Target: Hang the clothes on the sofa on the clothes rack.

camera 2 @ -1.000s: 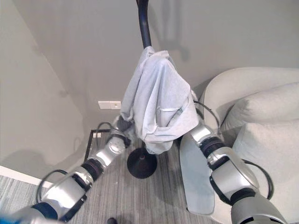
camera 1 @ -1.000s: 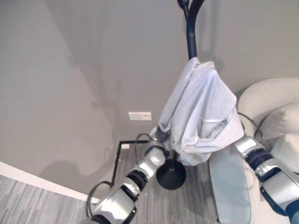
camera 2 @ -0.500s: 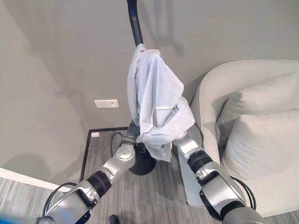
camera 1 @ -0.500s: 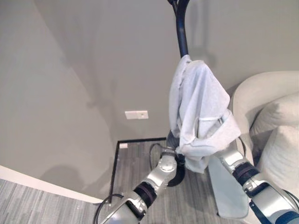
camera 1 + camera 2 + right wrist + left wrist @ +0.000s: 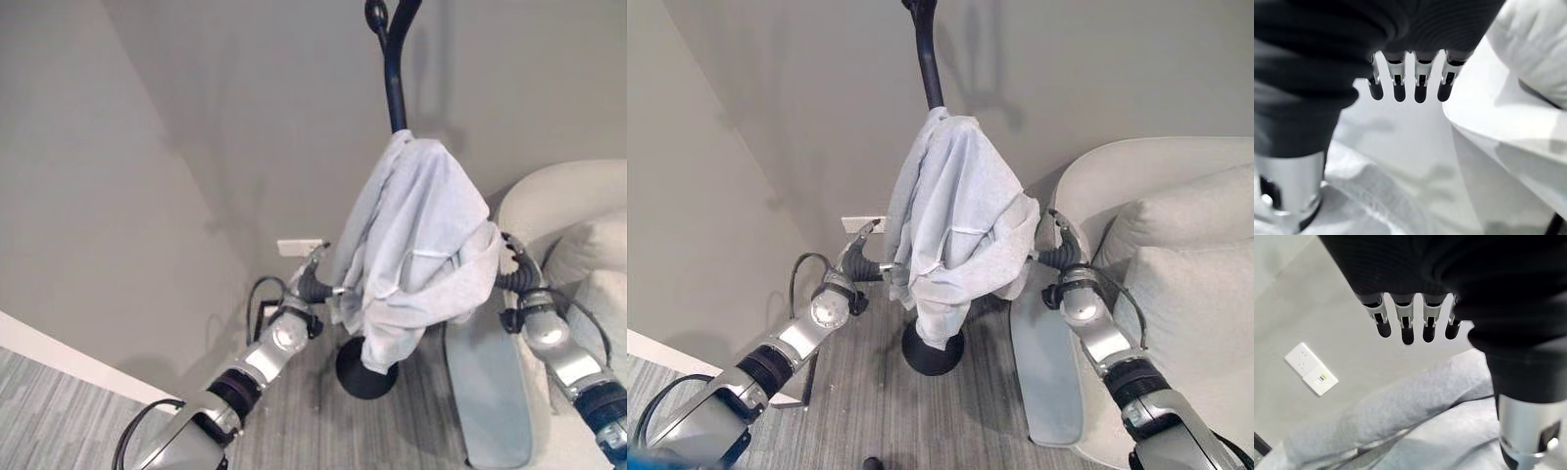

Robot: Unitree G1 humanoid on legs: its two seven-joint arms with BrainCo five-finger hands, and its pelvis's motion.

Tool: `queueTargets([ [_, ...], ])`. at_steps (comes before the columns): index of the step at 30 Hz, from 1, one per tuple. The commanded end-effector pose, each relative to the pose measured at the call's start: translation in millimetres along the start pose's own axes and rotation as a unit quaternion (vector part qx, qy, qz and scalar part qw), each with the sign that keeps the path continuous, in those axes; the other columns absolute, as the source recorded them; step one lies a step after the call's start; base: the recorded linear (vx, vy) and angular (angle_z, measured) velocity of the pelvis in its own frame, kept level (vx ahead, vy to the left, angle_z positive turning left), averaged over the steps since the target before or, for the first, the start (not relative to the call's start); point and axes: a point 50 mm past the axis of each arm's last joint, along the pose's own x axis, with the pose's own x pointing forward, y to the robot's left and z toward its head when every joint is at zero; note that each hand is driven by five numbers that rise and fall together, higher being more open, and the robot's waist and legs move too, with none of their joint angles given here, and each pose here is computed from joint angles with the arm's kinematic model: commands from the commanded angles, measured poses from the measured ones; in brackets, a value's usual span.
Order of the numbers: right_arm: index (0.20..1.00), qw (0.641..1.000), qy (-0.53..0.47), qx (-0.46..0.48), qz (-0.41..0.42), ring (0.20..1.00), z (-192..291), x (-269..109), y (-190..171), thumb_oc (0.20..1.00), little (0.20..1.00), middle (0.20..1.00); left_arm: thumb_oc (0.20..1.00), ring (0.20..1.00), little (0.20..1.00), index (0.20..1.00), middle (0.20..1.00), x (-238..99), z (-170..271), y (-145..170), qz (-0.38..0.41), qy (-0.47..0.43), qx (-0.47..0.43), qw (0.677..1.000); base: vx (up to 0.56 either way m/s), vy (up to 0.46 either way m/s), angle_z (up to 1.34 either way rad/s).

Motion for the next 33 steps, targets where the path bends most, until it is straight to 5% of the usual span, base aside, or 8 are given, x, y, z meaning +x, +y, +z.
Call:
queueTargets([
  [1,1.0,0.997,-0.059,-0.043,-0.019,1.0,16,2,-20,1.0,1.0,1.0,1.0,1.0,1.0,1.0,1.0,5,5,27,0.072,-0.03,-0.013,0.997,0.0,0.0,0.0],
  [12,1.0,0.994,-0.052,-0.068,-0.061,1.0,-2,-45,-51,1.0,1.0,1.0,1.0,1.0,1.0,1.0,1.0,-37,-57,61,0.25,0.112,-0.263,0.925,0.0,-0.013,-0.01],
  [19,1.0,0.974,0.131,0.167,-0.079,1.0,-73,-127,-11,1.0,1.0,1.0,1.0,1.0,1.0,1.0,1.0,-151,-161,32,0.249,0.335,-0.317,0.852,0.01,0.003,-0.08],
  [22,1.0,0.901,0.21,0.363,-0.11,1.0,-94,-162,22,1.0,1.0,1.0,1.0,1.0,1.0,1.0,1.0,-195,-183,-2,0.222,0.431,-0.342,0.805,0.02,0.034,-0.36],
  [23,1.0,0.816,0.33,0.445,-0.163,1.0,-132,-214,50,1.0,1.0,1.0,1.0,1.0,1.0,1.0,1.0,-248,-192,-39,0.204,0.515,-0.376,0.743,0.04,0.048,-0.29],
  [26,1.0,0.754,0.422,0.462,-0.201,1.0,-155,-251,66,1.0,1.0,1.0,1.0,1.0,1.0,1.0,1.0,-277,-194,-56,0.212,0.564,-0.398,0.692,0.04,0.029,-0.11],
  [32,1.0,0.448,0.733,0.408,-0.307,1.0,-189,-408,86,1.0,1.0,1.0,1.0,1.0,1.0,1.0,1.0,-336,-188,-87,0.135,0.661,-0.392,0.625,0.04,-0.01,-0.19],
  [33,1.0,0.449,0.732,0.41,-0.307,1.0,-190,-407,85,1.0,1.0,1.0,1.0,1.0,1.0,1.0,1.0,-335,-188,-87,0.135,0.66,-0.393,0.626,0.03,-0.064,-0.01],
])
